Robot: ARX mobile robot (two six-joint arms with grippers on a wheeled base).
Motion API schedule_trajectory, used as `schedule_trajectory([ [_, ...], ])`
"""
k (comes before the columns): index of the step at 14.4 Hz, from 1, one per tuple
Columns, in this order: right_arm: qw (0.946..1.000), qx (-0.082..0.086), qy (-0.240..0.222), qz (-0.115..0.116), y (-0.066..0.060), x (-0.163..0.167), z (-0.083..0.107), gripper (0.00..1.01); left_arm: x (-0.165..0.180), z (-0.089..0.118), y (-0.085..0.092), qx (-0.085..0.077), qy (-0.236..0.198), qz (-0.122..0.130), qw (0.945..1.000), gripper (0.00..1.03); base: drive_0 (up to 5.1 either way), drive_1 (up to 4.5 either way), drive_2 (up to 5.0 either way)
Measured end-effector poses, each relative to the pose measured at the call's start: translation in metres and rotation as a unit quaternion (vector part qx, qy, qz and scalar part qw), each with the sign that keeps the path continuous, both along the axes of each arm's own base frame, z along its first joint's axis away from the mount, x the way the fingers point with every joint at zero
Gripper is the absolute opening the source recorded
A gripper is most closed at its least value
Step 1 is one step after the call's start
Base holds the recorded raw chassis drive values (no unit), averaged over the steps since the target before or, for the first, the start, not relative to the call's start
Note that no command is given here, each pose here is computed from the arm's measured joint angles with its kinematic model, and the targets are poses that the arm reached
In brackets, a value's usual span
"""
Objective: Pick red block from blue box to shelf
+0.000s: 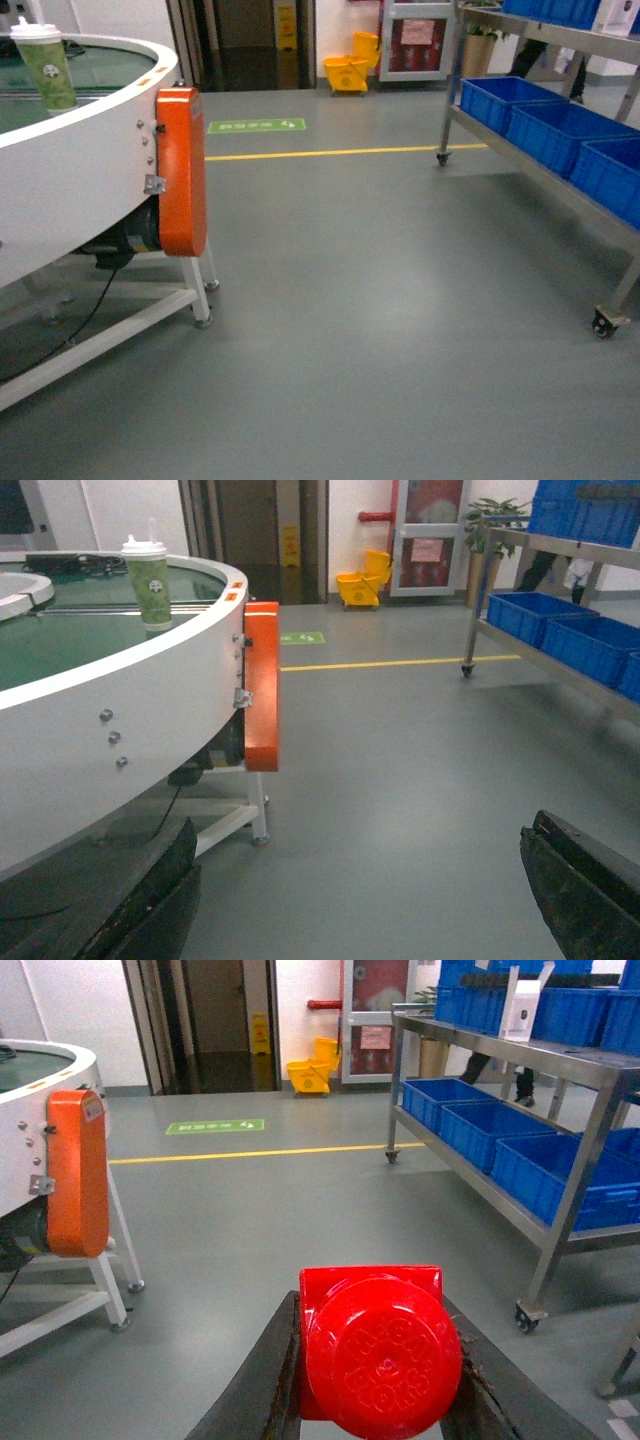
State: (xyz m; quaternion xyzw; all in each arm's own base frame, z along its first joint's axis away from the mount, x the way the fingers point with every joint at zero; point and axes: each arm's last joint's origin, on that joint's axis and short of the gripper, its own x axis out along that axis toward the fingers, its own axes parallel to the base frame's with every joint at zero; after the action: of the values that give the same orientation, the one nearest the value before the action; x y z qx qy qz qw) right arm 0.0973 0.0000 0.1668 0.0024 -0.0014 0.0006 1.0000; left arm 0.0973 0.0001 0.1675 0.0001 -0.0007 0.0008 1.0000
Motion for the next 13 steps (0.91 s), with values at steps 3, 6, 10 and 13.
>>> schedule_trajectory([
  [3, 1.0, 0.0, 0.0, 0.0, 0.0, 0.0, 0.0001, 0.28, 0.0, 0.0, 0.0, 0.0, 0.0, 0.0, 1.0, 0.98, -1.5, -1.51, -1.5],
  [6, 1.0, 0.0, 0.0, 0.0, 0.0, 0.0, 0.0001, 0.28, 0.0, 0.0, 0.0, 0.0, 0.0, 0.0, 1.0, 0.98, -1.6, -1.57, -1.6],
  [10, 1.0, 0.0, 0.0, 0.0, 0.0, 0.0, 0.0001, 0.28, 0.0, 0.0, 0.0, 0.0, 0.0, 0.0, 1.0, 0.98, -1.5, -1.55, -1.5],
  [13, 1.0, 0.0, 0.0, 0.0, 0.0, 0.0, 0.0, 0.28, 0.0, 0.0, 0.0, 0.0, 0.0, 0.0, 1.0, 0.98, -1.5, -1.46, -1.5],
])
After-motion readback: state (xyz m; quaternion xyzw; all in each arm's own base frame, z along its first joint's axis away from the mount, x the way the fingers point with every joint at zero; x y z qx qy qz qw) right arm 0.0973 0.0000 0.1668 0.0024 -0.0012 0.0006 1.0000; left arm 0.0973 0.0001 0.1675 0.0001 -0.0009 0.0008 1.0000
